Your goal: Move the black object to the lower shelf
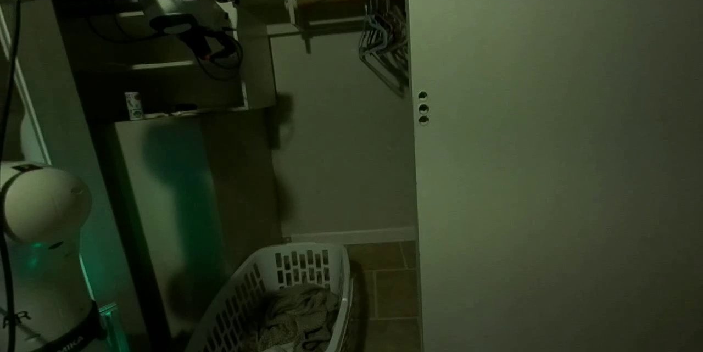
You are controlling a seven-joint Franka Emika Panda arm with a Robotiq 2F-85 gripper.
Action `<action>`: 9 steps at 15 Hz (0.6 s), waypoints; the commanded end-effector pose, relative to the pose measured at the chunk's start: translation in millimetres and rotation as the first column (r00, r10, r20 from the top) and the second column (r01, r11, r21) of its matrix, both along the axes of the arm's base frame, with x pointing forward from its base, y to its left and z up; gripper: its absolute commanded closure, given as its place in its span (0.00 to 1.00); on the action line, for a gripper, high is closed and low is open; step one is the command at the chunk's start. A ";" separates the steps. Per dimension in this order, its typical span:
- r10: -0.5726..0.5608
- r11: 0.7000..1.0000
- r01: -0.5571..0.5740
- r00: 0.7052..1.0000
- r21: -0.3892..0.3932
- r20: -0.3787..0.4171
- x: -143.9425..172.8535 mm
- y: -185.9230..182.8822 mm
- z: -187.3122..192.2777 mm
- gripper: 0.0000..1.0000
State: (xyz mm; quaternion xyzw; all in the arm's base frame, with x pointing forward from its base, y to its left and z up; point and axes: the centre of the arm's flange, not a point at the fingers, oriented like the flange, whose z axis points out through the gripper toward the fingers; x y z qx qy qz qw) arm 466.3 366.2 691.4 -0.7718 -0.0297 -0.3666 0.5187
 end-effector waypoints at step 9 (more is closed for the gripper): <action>0.086 0.996 -0.086 0.995 -0.013 0.043 33.0 27.2 -23.9 0.00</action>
